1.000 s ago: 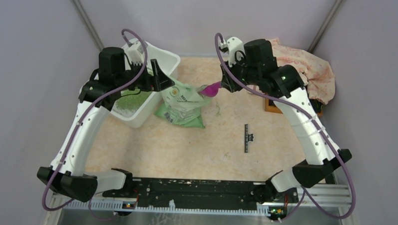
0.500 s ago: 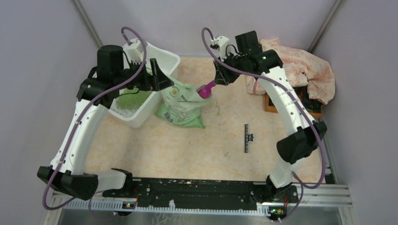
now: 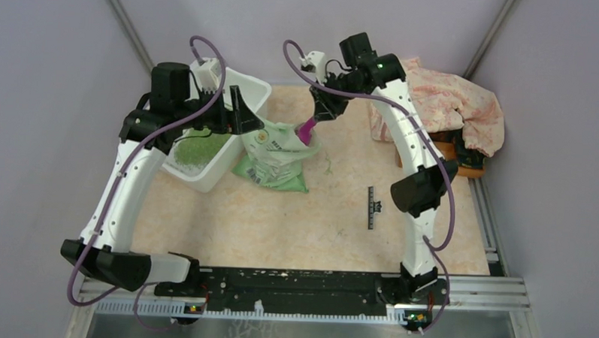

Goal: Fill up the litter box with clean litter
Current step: 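Scoop the cat litter from the cat litter bag.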

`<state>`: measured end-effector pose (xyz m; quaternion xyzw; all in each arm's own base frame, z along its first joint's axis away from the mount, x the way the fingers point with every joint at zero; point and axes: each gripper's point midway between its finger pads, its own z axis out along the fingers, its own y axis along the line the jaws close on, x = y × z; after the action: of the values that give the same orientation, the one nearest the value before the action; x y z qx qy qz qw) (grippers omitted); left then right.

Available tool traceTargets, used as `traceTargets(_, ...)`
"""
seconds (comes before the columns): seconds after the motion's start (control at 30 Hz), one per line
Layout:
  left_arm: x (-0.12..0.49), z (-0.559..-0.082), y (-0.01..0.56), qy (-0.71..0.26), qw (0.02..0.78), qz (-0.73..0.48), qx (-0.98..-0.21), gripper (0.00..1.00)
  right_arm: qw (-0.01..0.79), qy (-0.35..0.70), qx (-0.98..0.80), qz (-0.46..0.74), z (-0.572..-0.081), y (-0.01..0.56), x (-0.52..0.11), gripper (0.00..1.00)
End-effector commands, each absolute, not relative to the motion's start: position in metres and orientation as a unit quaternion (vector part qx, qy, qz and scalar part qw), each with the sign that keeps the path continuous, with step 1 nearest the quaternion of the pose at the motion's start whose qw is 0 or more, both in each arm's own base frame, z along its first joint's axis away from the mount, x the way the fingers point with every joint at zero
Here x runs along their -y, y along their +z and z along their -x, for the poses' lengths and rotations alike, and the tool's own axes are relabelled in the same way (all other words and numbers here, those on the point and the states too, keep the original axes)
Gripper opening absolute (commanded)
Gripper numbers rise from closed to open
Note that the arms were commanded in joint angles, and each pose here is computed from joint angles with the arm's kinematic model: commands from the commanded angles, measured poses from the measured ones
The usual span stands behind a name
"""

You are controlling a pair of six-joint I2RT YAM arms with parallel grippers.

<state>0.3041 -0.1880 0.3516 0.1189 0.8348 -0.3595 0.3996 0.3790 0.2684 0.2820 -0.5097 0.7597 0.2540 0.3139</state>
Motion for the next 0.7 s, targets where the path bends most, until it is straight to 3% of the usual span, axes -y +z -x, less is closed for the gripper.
traceTargets(0.0,0.188,-0.306,0.358,-0.361,0.406,-0.132,-0.829,0.87,0.329,0.26,-0.723,0.548,-0.38,0.291,-0.285,0.0)
traceTargets(0.23,0.189,-0.31,0.355,-0.364,0.407,-0.134,-0.827,0.87,0.291,0.252,-0.728,0.567,-0.378,0.255,-0.308,0.0)
traceTargets(0.67,0.185,-0.303,0.347,-0.36,0.414,-0.131,-0.825,0.87,0.254,0.296,-0.709,0.588,-0.328,0.184,-0.35,0.0)
